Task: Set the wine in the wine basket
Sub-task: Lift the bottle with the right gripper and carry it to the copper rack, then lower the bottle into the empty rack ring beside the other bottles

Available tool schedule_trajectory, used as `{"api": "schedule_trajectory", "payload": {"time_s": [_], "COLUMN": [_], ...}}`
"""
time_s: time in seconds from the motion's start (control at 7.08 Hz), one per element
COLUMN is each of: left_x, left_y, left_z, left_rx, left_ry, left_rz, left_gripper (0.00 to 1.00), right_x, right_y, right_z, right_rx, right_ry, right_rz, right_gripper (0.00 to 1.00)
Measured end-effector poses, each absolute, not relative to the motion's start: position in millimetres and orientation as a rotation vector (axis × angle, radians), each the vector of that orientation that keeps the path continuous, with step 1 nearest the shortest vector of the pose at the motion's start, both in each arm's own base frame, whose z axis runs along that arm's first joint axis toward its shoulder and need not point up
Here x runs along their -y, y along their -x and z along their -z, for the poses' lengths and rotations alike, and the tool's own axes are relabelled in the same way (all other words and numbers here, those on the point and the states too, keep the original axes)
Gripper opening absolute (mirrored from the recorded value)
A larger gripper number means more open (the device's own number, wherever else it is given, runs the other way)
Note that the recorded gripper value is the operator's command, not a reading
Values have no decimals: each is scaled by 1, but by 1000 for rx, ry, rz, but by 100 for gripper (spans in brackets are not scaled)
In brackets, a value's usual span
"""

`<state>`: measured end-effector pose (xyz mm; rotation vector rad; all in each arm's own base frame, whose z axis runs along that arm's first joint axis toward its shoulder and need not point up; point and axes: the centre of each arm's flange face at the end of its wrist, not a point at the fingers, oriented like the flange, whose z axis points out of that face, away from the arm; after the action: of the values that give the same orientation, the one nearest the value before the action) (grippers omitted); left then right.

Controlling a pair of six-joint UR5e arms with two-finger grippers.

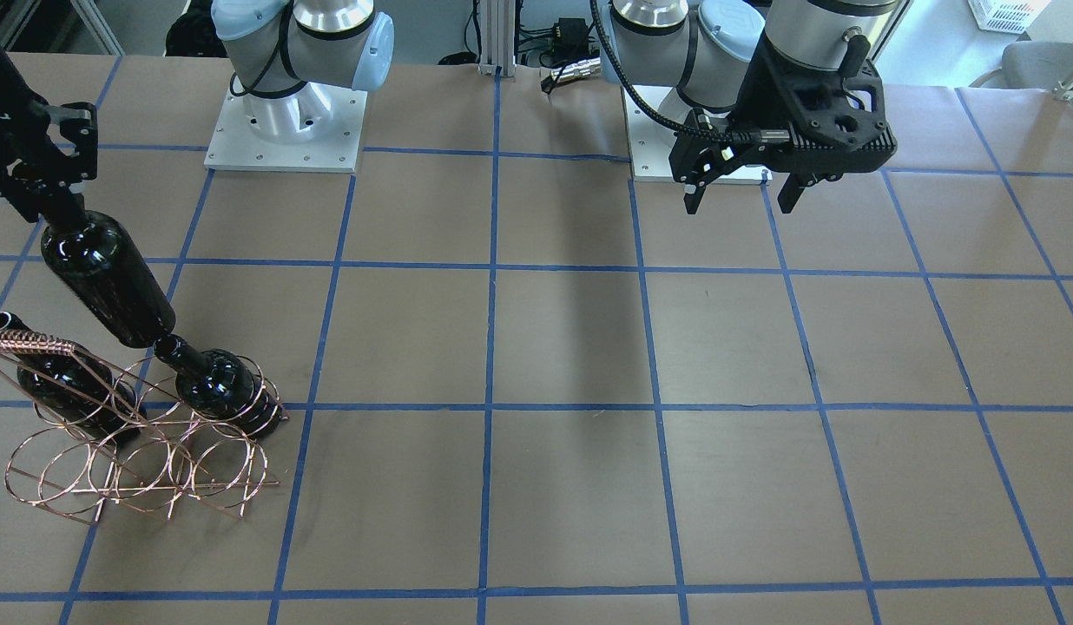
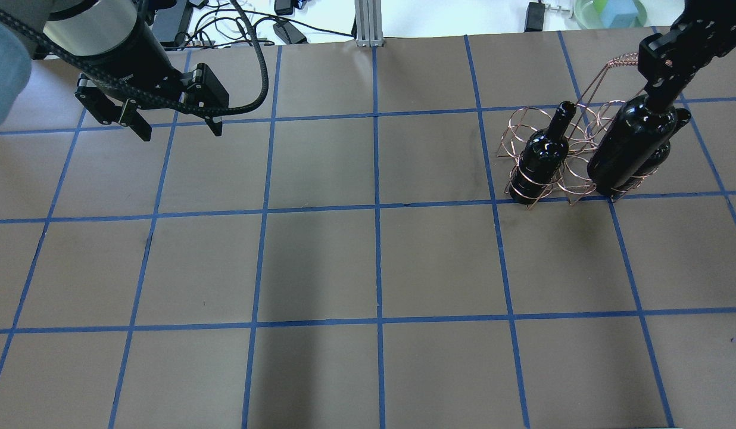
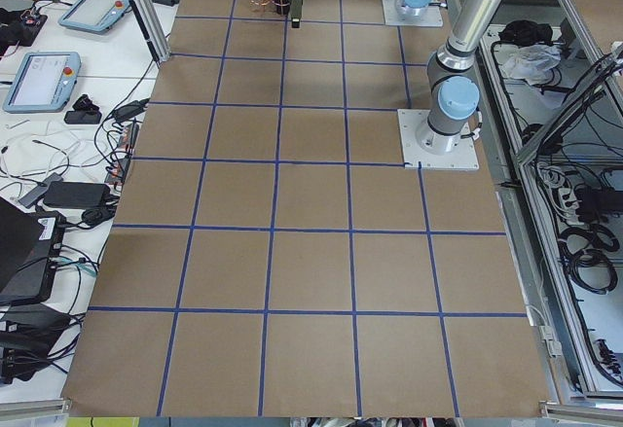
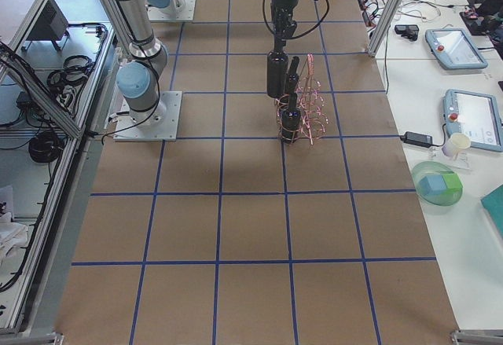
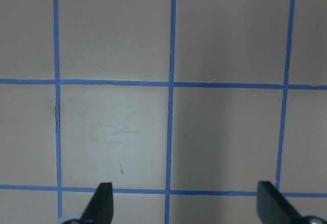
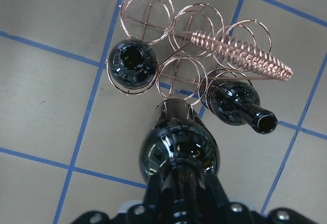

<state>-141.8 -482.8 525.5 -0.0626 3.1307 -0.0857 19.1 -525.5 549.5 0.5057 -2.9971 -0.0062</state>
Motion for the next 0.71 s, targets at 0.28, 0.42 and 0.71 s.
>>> {"api": "schedule_trajectory", "payload": {"time_s": [0.28, 0.42, 0.71], "left_x": [483, 483, 483], "left_y": [142, 142, 142], "left_z": [-526, -526, -526], "left_rx": [-3130, -3130, -3131], "left_ry": [62, 63, 63], "left_rz": [86, 86, 87], "left_gripper": [99, 99, 99], "right_x": [546, 555, 566], "right_y": [-17, -15, -12], "right_z": [-538, -529, -516], "right_rx": [3005, 3003, 2997], "right_ry": [-549, -582, -623], "right_rz": [-16, -9, 9], "right_gripper": [0, 0, 0]}}
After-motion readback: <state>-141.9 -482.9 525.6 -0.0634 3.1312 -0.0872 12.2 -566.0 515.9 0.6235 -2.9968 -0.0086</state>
